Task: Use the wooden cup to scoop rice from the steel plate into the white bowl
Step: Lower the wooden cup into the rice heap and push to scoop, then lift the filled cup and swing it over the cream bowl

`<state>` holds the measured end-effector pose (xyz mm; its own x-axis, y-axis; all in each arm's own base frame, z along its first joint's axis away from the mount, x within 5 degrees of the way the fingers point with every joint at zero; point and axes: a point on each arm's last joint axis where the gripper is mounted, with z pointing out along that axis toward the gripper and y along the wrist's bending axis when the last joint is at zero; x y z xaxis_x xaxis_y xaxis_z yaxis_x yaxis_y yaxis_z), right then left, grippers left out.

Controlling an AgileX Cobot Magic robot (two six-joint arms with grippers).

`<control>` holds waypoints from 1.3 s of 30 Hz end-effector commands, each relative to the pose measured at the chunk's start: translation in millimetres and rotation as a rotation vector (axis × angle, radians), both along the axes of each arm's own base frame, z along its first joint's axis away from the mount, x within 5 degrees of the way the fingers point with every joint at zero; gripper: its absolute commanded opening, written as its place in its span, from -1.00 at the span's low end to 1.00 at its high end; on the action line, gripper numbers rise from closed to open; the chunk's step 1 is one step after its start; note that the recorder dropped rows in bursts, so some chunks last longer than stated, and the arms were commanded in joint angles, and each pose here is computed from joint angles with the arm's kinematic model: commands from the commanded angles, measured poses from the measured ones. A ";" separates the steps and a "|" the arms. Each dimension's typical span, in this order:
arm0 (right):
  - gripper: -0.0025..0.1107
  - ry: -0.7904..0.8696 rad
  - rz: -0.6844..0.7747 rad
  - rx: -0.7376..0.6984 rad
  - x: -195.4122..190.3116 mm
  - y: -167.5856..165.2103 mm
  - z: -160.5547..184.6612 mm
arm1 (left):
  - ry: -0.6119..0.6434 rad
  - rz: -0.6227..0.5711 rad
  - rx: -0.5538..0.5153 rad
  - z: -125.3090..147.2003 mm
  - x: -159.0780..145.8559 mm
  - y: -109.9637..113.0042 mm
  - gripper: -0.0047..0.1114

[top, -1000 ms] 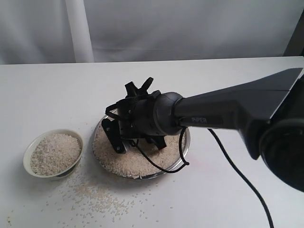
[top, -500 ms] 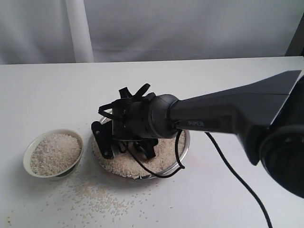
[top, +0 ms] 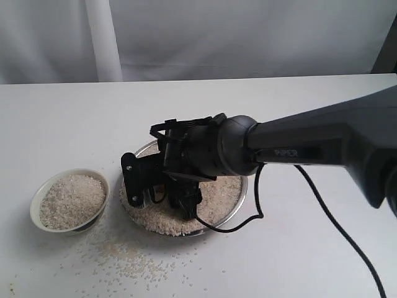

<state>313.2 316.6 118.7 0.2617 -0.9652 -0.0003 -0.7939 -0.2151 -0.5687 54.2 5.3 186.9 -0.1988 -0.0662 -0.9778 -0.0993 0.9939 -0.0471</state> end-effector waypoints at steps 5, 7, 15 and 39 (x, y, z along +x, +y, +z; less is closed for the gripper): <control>-0.96 0.086 -0.064 0.199 -0.3 -12.6 -8.6 | -0.009 -0.007 -0.002 0.6 0.3 -0.4 -0.92; -0.96 0.093 -0.075 0.221 1.6 -16.7 -11.3 | -0.009 -0.007 -0.002 0.6 0.3 -0.4 -0.92; -0.96 0.127 -0.164 0.348 10.4 -33.9 -19.9 | -0.009 -0.007 -0.002 0.6 0.3 -0.4 -0.92; -0.96 0.053 -0.127 0.515 -4.1 -33.8 39.7 | -0.009 -0.007 -0.002 0.6 0.3 -0.4 -0.92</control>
